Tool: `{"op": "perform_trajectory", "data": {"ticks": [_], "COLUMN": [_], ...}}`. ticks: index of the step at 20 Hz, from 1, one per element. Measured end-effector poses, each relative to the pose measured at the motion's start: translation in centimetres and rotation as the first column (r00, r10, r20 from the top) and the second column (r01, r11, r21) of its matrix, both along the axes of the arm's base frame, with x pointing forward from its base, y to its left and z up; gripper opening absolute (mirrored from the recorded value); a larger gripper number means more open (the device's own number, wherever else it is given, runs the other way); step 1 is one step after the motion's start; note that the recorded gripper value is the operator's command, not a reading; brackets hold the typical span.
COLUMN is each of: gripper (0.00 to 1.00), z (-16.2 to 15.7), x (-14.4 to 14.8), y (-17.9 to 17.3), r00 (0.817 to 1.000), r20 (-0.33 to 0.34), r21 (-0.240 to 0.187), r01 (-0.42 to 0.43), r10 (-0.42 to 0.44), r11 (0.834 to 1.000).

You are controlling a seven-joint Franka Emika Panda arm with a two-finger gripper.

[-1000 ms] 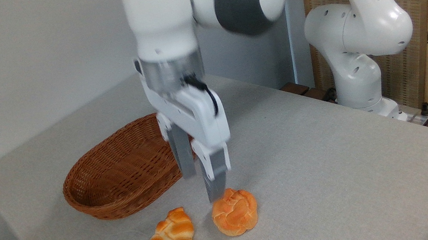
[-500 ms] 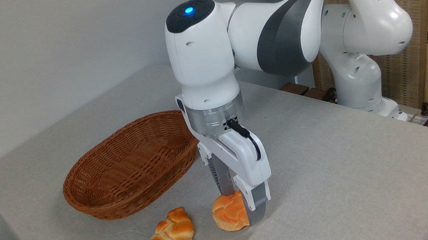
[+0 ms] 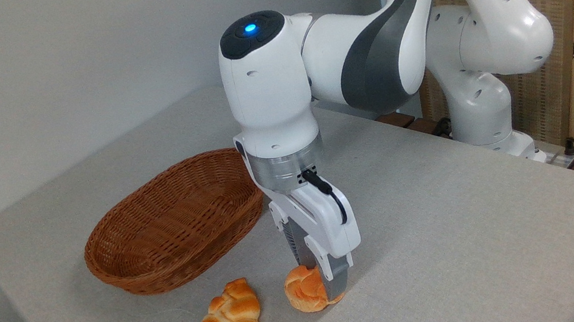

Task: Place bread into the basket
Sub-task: 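Lift the bun and carry it over the wicker basket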

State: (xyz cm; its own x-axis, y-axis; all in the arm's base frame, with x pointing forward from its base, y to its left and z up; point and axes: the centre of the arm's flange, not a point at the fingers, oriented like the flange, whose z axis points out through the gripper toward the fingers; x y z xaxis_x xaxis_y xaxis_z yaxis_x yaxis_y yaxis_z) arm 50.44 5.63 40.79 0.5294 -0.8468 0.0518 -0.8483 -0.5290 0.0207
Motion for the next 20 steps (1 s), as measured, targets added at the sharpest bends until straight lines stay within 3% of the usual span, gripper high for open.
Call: {"op": "perform_trajectory", "data": {"ticks": [6,14,17,20], "gripper": [0.36,0.36,0.37,0.46], "z": [0.6,4.6,6.6,10.0], "x": [0.4,1.7,2.0,2.7], "y": [0.0,-0.3,-0.8,-1.8], "r00": [1.000,0.997,0.995,0.987], "r20": [0.014,0.006,-0.015,-0.019], "r21": [-0.029,-0.063,-0.114,-0.184], "r01": [-0.025,-0.071,-0.097,-0.162], "r10": [0.025,0.072,0.096,0.161], "r11": [0.999,0.995,0.989,0.970]}}
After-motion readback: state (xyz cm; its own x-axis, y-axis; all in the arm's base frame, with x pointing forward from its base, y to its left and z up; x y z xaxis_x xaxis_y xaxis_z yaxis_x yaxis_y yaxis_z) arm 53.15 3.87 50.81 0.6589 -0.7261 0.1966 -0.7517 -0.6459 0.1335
